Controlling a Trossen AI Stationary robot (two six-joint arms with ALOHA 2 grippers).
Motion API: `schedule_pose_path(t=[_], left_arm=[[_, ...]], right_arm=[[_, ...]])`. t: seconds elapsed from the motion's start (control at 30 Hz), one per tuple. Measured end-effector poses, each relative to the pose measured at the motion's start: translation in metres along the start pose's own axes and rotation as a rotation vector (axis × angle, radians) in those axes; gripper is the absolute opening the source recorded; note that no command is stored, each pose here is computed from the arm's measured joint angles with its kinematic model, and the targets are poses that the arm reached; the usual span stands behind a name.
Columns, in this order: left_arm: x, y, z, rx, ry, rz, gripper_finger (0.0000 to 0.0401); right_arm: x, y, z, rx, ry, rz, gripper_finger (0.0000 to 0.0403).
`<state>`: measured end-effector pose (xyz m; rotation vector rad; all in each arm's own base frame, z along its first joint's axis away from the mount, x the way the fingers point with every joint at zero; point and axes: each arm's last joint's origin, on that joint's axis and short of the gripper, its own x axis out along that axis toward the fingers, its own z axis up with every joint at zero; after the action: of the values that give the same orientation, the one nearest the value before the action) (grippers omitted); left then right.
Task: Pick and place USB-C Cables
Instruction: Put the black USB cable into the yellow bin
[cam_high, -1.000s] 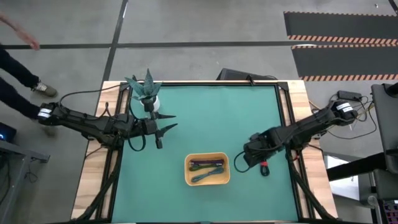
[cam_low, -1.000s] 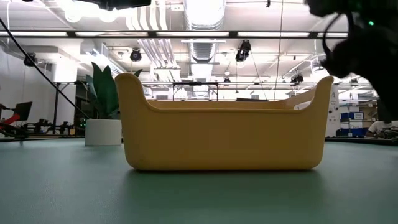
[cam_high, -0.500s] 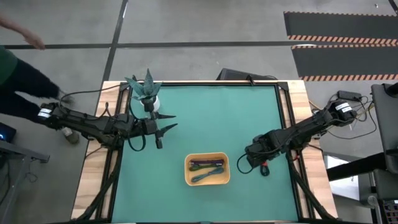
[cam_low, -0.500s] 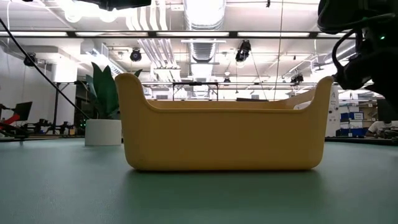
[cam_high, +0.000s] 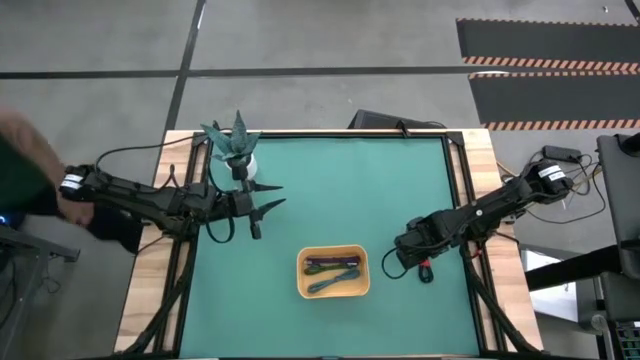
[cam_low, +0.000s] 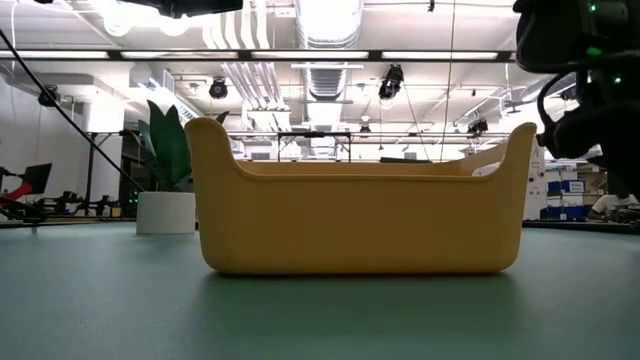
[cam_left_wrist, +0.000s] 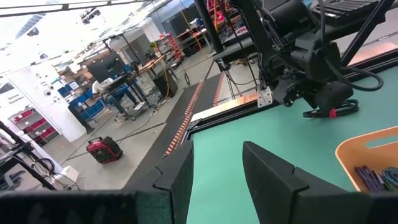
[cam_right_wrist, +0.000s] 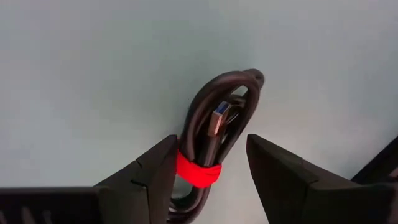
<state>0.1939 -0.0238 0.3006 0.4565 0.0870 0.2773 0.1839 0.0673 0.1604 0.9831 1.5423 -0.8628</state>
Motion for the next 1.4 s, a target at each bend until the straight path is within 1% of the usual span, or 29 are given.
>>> schedule_pose_path(t=[0.33, 0.47, 0.67, 0.83, 1.13, 1.4], left_arm=[[0.0000, 0.0000, 0.0000, 0.000, 0.000, 0.000, 0.0123], [0.0000, 0.0000, 0.0000, 0.000, 0.000, 0.000, 0.0123], [0.0000, 0.0000, 0.0000, 0.000, 0.000, 0.000, 0.0123], [0.0000, 0.0000, 0.0000, 0.000, 0.000, 0.000, 0.0123], [0.0000, 0.0000, 0.0000, 0.000, 0.000, 0.000, 0.0123], [0.0000, 0.0001, 0.0000, 0.000, 0.000, 0.001, 0.0123]], right_arm=[[0.0085, 0.0000, 0.0021, -0.002, -0.023, 0.039, 0.0179], [0.0108, -0.0002, 0.0026, 0.002, -0.028, 0.048, 0.0159], [0.0113, 0.0006, 0.0028, 0.000, -0.031, 0.058, 0.0118], [0.0113, 0.0010, 0.0028, 0.000, -0.031, 0.063, 0.0099], [0.0113, 0.0011, 0.0028, -0.004, -0.032, 0.063, 0.0096], [0.0081, 0.0034, 0.0037, -0.061, -0.075, 0.069, 0.0095]])
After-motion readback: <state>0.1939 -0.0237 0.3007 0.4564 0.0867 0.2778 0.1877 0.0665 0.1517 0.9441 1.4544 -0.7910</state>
